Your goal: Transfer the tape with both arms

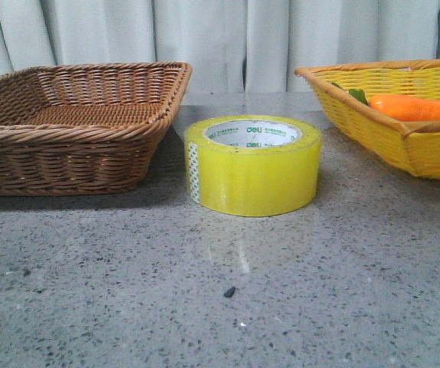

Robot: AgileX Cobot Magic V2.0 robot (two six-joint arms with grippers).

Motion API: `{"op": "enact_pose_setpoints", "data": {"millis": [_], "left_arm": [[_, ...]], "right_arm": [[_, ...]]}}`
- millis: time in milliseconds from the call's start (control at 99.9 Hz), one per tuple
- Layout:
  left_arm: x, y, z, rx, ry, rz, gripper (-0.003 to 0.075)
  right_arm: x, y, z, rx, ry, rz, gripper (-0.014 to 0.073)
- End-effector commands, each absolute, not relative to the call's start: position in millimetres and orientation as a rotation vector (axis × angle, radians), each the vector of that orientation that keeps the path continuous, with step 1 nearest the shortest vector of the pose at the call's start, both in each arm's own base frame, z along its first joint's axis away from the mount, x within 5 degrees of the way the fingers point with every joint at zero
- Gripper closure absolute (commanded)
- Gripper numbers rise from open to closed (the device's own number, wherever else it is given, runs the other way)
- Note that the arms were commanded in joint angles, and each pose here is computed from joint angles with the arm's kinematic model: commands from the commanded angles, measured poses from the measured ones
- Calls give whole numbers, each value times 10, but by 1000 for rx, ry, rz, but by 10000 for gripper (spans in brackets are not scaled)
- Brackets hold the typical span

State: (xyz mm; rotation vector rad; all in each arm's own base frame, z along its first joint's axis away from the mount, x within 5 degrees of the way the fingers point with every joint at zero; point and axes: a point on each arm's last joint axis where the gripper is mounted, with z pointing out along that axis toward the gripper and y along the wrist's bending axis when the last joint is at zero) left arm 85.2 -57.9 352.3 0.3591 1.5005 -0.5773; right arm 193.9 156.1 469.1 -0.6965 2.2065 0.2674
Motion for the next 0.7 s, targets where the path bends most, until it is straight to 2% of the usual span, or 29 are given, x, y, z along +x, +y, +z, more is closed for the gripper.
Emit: {"op": "enact_pose_setpoints", "data": {"millis": [0,130,300,460,560,690], "left_arm": [[906,-724,3657,407,1423,-647,738],[1008,-975,3617,521,1465,-682,675],[1141,-1339,3630,623,1523,-738,482],[1289,-1687,3662,694,1576,-756,350],[1366,-1881,3680,744,1641,-746,314],[1505,-2084,3712,802,1786,-687,309]], "right_arm": [[1683,1308,5123,-615,1964,332,669],[1407,1063,5308,-575,1856,364,669],[1135,818,5336,-553,1806,372,669],[952,659,5250,-548,1795,376,669],[876,592,5181,-550,1800,375,669],[815,538,5091,-555,1817,369,669]]}}
